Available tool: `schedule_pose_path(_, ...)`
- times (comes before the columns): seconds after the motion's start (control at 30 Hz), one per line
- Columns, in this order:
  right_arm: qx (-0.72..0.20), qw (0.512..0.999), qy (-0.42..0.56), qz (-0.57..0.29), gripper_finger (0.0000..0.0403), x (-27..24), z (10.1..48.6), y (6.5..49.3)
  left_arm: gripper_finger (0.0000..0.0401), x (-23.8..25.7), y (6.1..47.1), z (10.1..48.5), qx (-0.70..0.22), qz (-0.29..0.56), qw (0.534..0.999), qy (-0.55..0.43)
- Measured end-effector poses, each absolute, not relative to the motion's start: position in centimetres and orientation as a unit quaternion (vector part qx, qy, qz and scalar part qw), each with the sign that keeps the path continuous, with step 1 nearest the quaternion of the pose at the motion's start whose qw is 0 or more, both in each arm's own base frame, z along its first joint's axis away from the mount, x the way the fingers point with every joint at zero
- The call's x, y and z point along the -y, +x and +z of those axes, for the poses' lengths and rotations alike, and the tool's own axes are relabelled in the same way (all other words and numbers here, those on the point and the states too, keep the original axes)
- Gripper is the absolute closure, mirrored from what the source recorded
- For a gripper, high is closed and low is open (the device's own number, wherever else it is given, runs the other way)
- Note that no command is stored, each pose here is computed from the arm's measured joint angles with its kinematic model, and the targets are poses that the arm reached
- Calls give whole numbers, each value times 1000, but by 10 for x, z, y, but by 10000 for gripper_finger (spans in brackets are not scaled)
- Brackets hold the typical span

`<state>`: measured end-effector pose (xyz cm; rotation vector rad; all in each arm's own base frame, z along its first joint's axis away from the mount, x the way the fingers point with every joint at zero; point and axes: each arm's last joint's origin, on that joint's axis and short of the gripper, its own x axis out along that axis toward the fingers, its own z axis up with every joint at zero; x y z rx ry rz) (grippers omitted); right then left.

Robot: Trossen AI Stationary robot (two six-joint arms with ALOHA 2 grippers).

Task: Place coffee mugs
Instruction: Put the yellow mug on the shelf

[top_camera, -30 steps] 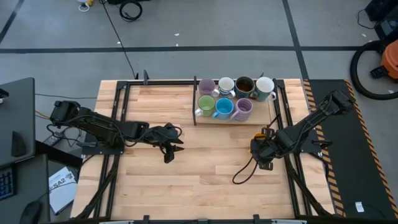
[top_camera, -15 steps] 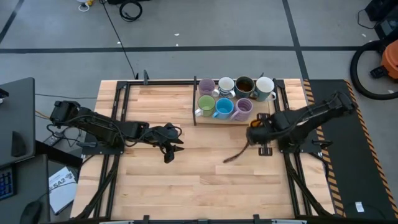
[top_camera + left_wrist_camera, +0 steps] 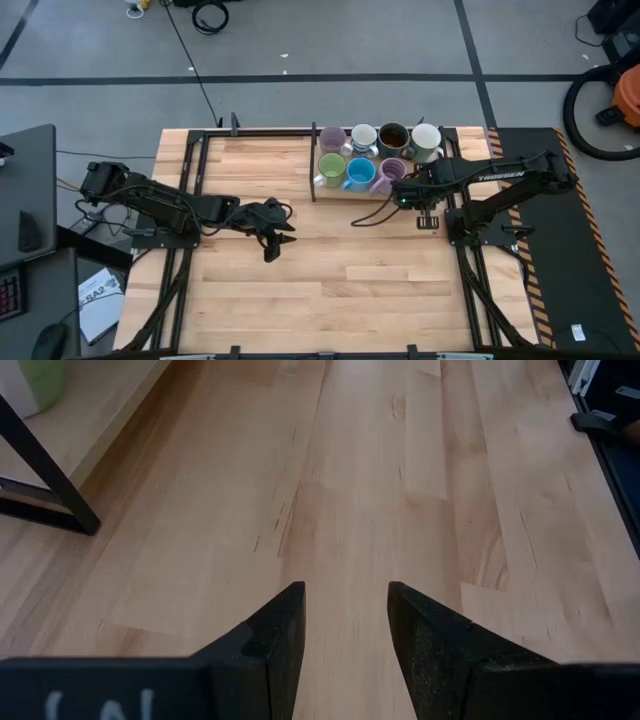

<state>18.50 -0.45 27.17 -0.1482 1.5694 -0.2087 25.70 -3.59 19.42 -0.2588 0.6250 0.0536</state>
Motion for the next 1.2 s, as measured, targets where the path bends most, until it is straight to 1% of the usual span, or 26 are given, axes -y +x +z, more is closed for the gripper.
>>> schedule_pose_path(0.5,-717,684,-30,-133,369,30,272,181,250,36,257,194,-307,26,943,-127)
schedule_pose_path(0.73,-723,678,-30,-134,369,37,257,174,250,36,257,194,-307,26,943,-127)
schedule_pose_path(0.9,-705,695,-30,-140,369,41,255,173,250,36,257,194,-307,26,943,-127)
schedule_pose_path(1.2,-705,695,-27,-140,365,51,255,171,250,36,257,194,-307,26,943,-127)
